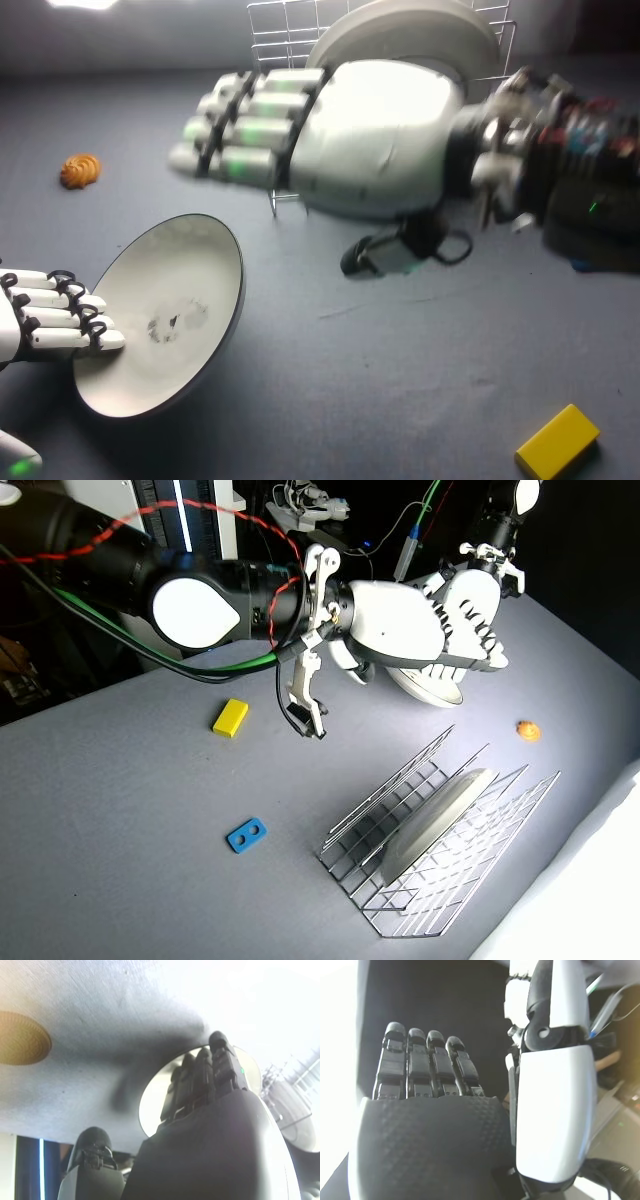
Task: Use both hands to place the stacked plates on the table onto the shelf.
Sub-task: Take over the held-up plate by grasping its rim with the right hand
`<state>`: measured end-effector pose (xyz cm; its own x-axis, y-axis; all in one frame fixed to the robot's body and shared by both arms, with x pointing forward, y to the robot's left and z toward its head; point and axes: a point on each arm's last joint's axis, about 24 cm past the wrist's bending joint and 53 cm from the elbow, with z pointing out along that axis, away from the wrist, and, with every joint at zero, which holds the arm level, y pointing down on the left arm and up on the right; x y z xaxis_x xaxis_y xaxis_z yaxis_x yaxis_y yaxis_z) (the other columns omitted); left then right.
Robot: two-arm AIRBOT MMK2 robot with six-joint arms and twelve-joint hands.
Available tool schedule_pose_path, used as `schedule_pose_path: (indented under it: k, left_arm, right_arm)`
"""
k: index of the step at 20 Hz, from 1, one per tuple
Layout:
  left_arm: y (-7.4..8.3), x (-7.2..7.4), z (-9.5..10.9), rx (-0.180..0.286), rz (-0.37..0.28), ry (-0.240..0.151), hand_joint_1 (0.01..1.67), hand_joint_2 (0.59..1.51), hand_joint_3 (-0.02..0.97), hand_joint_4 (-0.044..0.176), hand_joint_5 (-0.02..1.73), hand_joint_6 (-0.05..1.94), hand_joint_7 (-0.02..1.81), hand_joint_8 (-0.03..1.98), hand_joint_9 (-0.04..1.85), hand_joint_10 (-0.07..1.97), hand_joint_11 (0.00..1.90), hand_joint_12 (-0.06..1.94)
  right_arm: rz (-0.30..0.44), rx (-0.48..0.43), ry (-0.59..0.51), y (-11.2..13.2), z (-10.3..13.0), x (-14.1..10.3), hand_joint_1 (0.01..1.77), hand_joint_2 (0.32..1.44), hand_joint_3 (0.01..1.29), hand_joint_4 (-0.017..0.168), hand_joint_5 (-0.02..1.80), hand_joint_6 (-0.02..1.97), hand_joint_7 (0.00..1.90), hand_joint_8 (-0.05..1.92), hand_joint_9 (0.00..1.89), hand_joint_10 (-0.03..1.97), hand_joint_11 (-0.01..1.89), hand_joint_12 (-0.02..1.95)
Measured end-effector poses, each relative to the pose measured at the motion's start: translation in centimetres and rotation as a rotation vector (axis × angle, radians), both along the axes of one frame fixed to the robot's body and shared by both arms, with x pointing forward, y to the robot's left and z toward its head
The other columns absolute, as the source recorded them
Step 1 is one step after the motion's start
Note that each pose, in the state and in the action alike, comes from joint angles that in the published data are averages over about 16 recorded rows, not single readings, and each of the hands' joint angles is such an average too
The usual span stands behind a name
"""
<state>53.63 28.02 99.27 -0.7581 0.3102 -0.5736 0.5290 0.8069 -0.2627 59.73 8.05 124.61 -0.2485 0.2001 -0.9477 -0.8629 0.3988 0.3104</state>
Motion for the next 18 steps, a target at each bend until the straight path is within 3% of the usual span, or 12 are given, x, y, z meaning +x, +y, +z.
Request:
schedule_pose_path:
  k: [8,18]
  left_arm:
    - [0.1,-0.1,-0.1,0.003,0.003,0.002,0.02,1.124,0.011,-0.012,0.08,-0.04,0.08,-0.01,0.05,-0.05,0.02,0.24]
    - [0.1,-0.1,0.0,0.002,0.005,0.003,0.02,1.124,0.011,-0.012,0.08,-0.04,0.08,-0.01,0.05,-0.05,0.01,0.26]
  right_arm:
    - [0.078,-0.098,-0.075,4.7,-4.8,-2.6,1.24,0.86,0.01,0.005,0.02,0.0,0.02,0.02,0.01,0.02,0.03,0.13]
    - [0.104,-0.09,-0.038,9.0,-7.1,-2.7,1.21,0.92,0.01,0.004,0.11,0.0,0.09,0.01,0.08,0.02,0.02,0.39]
